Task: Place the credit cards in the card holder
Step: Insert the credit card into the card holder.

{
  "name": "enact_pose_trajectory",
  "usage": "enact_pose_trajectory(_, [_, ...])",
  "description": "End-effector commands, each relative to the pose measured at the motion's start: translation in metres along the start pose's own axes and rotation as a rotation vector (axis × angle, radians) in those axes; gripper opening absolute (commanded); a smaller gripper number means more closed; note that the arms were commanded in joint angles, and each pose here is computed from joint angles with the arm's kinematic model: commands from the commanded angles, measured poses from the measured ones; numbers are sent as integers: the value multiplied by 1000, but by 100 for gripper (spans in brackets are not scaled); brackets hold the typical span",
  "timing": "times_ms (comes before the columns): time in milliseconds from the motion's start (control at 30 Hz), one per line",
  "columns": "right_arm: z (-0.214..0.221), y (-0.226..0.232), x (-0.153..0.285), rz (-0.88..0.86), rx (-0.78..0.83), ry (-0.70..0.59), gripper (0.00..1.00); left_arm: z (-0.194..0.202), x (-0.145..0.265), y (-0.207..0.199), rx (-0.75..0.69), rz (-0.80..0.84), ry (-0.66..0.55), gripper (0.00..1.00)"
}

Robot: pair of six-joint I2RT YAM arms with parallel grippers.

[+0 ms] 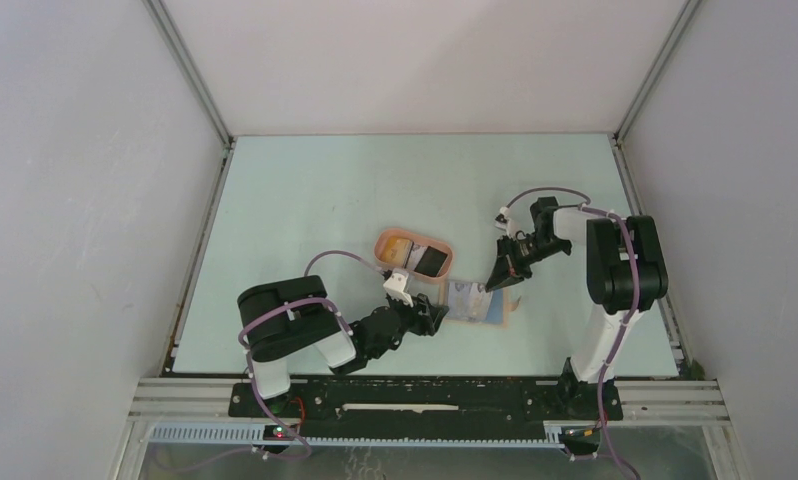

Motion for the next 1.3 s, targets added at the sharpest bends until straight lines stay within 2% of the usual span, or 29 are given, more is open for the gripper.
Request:
enact_pose_trajectory(0, [-8, -2, -2, 96, 9, -2, 0, -7, -8, -11, 2, 29, -30, 65])
enact_pose_trajectory(433, [-11, 0, -9, 178, -12, 7, 0, -9, -8, -12, 5, 36, -39, 65])
enact_pose_trajectory(733, [-12, 3, -13, 211, 14, 23, 3, -9, -7, -11, 4, 37, -41, 64])
enact_pose_trajectory(1100, [-15, 7, -22, 203, 29, 58, 6, -9, -8, -13, 3, 46, -41, 63])
enact_pose_trajectory(1267, [-14, 12, -28, 133, 8, 73, 6, -9, -8, -14, 2, 50, -42, 63])
Point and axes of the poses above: each gripper's point midway between its finger pads, its own x axis back along the fingers, its own y axis along the line the jaws close on, z = x × y, the point moved 5 cm from there along x, back along the fingers, and after that the axes turned 6 degrees about -x, right-handed, at the moved point
